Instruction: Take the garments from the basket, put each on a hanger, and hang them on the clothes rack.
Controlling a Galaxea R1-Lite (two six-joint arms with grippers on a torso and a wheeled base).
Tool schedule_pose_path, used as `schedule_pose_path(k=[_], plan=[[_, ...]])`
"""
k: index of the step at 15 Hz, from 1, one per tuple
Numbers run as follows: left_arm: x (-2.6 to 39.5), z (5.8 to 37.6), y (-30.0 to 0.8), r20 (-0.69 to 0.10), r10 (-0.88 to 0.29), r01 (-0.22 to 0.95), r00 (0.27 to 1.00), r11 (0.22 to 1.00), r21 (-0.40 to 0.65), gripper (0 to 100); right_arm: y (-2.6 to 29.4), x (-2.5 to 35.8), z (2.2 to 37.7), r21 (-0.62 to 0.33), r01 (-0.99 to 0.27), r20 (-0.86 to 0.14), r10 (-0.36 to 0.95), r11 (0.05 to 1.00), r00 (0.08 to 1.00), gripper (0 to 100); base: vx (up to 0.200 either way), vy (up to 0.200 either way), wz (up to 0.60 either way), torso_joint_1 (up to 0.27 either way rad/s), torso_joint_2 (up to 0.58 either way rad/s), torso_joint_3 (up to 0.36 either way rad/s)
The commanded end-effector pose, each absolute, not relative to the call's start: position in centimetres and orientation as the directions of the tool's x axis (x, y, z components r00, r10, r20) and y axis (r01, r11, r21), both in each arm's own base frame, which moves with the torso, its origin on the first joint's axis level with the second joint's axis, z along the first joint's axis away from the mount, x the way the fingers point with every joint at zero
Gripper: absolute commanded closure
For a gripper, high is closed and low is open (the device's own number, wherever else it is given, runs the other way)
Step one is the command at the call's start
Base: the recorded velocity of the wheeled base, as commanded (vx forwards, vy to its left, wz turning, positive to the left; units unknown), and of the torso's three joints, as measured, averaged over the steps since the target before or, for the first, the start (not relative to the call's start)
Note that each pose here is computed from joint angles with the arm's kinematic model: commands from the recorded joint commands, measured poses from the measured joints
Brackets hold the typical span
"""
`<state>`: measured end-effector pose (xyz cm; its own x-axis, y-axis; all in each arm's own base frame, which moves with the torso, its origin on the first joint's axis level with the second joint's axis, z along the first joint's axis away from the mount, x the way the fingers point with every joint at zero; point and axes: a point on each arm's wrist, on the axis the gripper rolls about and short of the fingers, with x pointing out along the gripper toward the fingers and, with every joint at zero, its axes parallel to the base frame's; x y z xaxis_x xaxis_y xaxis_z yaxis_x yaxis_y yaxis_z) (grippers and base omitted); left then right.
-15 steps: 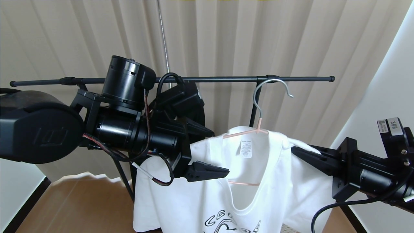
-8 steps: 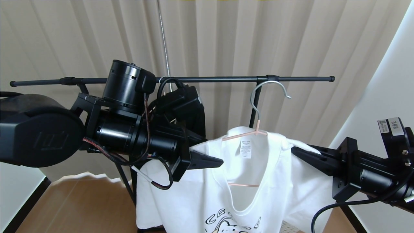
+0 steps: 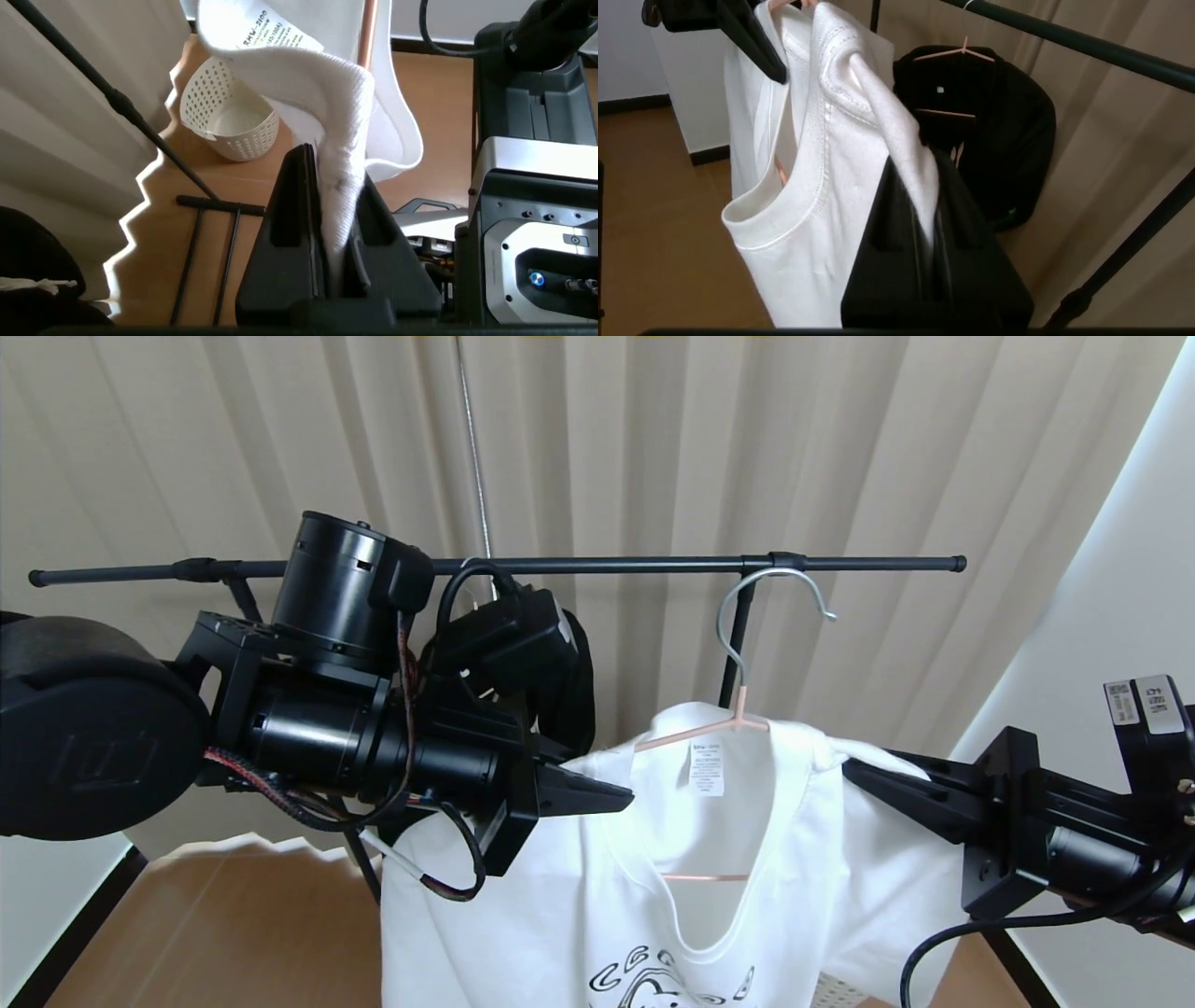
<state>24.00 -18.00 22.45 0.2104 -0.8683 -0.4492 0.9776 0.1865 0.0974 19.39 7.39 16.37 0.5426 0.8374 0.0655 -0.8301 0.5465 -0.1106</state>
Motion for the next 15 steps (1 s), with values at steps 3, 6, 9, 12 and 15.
schedule_pose_path(k=[3, 6, 9, 12, 15], plan=[[23.9, 22.7, -17.8, -0.446, -0.869, 0.976, 0.216, 0.191, 0.101, 100, 7.3, 19.2, 16.5, -0.118, -0.827, 0.071, 0.836, 0.549, 0.545, 0, 0.0, 0.0, 0.0, 0.0, 0.0, 0.0], [24.1, 22.7, -17.4, -0.444, -0.865, 0.972, 0.233, 0.209, 0.104, 100, 7.0, 19.3, 16.3, -0.132, -0.817, 0.064, 0.827, 0.561, 0.558, 0, 0.0, 0.0, 0.0, 0.0, 0.0, 0.0], [24.2, 22.9, -16.8, -0.439, -0.862, 0.968, 0.252, 0.232, 0.099, 100, 6.5, 19.6, 16.6, -0.142, -0.802, 0.073, 0.814, 0.58, 0.576, 0, 0.0, 0.0, 0.0, 0.0, 0.0, 0.0], [24.3, 22.9, -16.4, -0.424, -0.864, 0.963, 0.271, 0.251, 0.103, 100, 6.2, 19.9, 16.6, -0.142, -0.792, 0.073, 0.804, 0.594, 0.59, 0, 0.0, 0.0, 0.0, 0.0, 0.0, 0.0], [23.5, 22.3, -15.4, -0.366, -0.876, 0.949, 0.314, 0.295, 0.107, 100, 5.8, 20.1, 16.8, -0.149, -0.776, 0.081, 0.789, 0.613, 0.609, 0, 0.0, 0.0, 0.0, 0.0, 0.0, 0.0]])
